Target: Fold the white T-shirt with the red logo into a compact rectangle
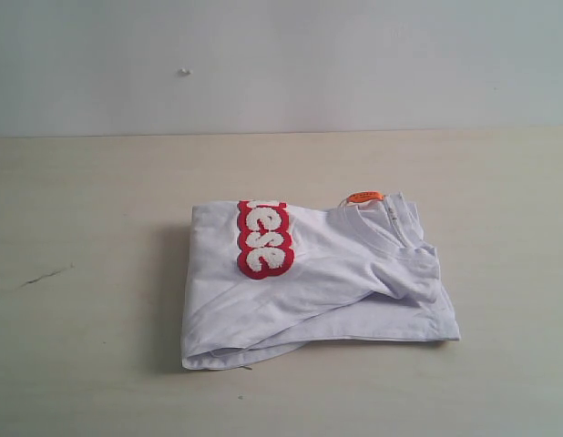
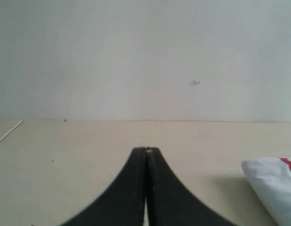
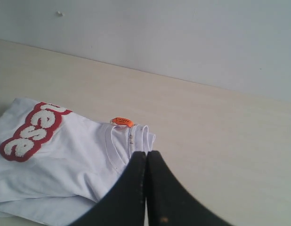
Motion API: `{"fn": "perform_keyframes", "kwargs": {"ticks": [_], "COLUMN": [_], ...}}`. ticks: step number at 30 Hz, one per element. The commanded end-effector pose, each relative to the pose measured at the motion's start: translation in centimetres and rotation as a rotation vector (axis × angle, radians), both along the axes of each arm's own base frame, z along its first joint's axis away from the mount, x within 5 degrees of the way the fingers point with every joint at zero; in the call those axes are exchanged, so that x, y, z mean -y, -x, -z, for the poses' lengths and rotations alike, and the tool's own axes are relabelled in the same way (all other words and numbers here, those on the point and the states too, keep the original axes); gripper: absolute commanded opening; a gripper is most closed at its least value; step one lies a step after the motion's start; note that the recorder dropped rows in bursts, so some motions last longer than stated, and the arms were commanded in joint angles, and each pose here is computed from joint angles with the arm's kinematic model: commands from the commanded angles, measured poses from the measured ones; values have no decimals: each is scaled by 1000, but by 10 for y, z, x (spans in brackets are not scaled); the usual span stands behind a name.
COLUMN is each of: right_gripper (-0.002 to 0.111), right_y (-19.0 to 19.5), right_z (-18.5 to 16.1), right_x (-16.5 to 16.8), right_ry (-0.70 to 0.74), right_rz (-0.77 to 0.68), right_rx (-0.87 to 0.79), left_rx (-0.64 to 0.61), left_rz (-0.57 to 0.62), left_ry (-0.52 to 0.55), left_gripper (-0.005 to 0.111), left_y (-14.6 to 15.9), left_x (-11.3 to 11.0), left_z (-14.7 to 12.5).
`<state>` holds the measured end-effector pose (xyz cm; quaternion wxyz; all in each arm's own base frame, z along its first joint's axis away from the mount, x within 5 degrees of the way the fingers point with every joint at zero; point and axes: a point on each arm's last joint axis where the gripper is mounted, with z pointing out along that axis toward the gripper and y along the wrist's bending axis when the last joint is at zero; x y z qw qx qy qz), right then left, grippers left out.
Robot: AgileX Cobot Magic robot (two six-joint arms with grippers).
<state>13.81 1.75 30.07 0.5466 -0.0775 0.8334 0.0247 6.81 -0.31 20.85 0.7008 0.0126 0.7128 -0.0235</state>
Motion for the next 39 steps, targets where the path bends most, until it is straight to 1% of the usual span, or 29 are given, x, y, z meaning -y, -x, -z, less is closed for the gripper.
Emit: {"fn": "perform_keyframes", "kwargs": {"ticks": [1, 5, 11, 14, 17, 18, 19, 23, 26, 30, 33, 36, 39], "right_gripper": [0, 0, 0, 0, 0, 0, 0, 0, 0, 0, 0, 0, 0], "right_y": [0, 0, 0, 0, 0, 0, 0, 0, 0, 0, 0, 0, 0], "right_z": [1, 1, 1, 1, 1, 1, 1, 1, 1, 1, 1, 1, 1], "right_x": [1, 1, 1, 1, 1, 1, 1, 1, 1, 1, 1, 1, 1], "right_ry": [-4, -4, -4, -4, -4, -4, -4, -4, -4, -4, -4, -4, -4], "right_rz": [6, 6, 6, 6, 6, 6, 6, 6, 6, 6, 6, 6, 6], "right_rx": [3, 3, 3, 3, 3, 3, 3, 3, 3, 3, 3, 3, 3], "left_rx": [40, 58, 54, 54, 53, 41, 30, 14, -37, -75, -134, -160, -186], "left_rz": [5, 6, 7, 7, 11, 21, 27, 20, 23, 27, 30, 31, 24], "left_ry": [21, 48, 119, 119, 87, 50, 35, 60, 38, 10, 4, 0, -44], "left_gripper": [0, 0, 0, 0, 0, 0, 0, 0, 0, 0, 0, 0, 0], "left_y": [5, 6, 6, 6, 7, 8, 8, 9, 11, 12, 13, 13, 14], "left_x": [0, 0, 0, 0, 0, 1, 2, 1, 1, 2, 2, 2, 1], "left_z": [-2, -3, -3, -3, -2, -1, 0, 2, 7, 11, 17, 19, 22]}}
